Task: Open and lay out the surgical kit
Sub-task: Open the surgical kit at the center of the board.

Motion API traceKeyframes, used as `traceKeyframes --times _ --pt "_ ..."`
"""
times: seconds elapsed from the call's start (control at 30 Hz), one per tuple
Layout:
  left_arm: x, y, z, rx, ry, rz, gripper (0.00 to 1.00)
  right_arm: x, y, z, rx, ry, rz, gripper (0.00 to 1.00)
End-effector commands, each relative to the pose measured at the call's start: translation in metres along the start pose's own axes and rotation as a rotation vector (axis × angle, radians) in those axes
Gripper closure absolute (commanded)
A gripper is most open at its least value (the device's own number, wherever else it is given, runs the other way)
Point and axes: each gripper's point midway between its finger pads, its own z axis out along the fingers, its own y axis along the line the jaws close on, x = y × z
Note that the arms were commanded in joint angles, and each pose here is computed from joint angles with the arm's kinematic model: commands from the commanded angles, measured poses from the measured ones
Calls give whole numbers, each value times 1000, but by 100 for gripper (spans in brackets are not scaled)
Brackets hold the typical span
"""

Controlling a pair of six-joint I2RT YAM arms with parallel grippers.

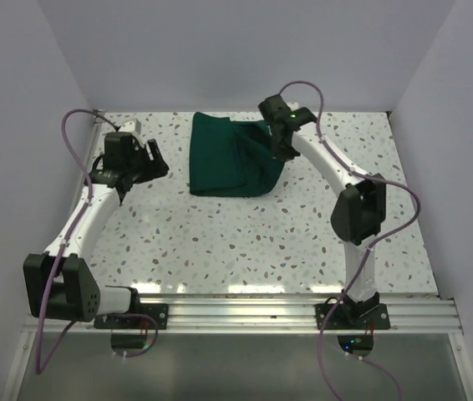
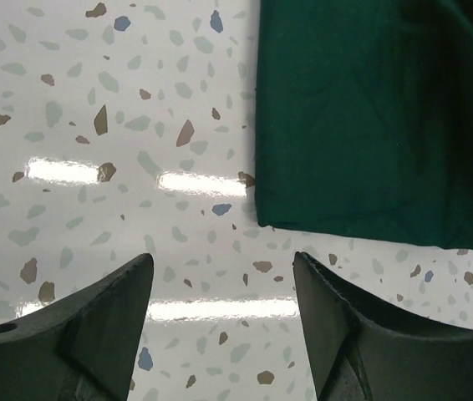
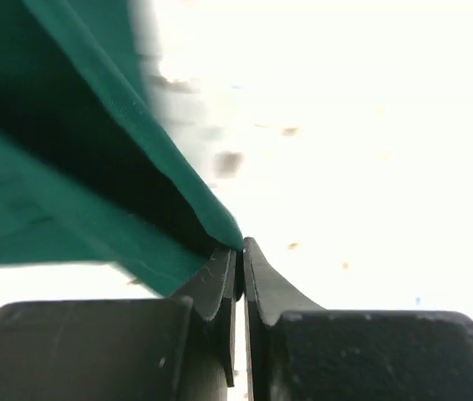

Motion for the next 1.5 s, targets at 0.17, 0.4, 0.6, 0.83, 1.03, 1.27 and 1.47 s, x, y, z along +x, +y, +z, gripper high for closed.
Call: traceKeyframes --times 0.17,0.4,0.6,0.83,1.03,1.27,1.47 --pt "4 -66 52 113 48 163 29 64 -114 36 261 169 60 6" --pt "56 -136 122 122 206 271 34 67 -145 33 345 188 76 2" --pt "71 -213 155 134 216 412 33 34 -163 9 350 114 184 2" --pt "99 -198 169 32 264 453 37 10 -160 -5 286 61 240 2" --pt "104 -169 169 -92 266 477 46 1 -153 3 260 59 249 2" --pt "116 -155 176 -134 294 512 51 -2 -147 11 246 66 244 1" --pt "118 -167 178 -69 302 516 52 -8 -144 12 242 62 242 2"
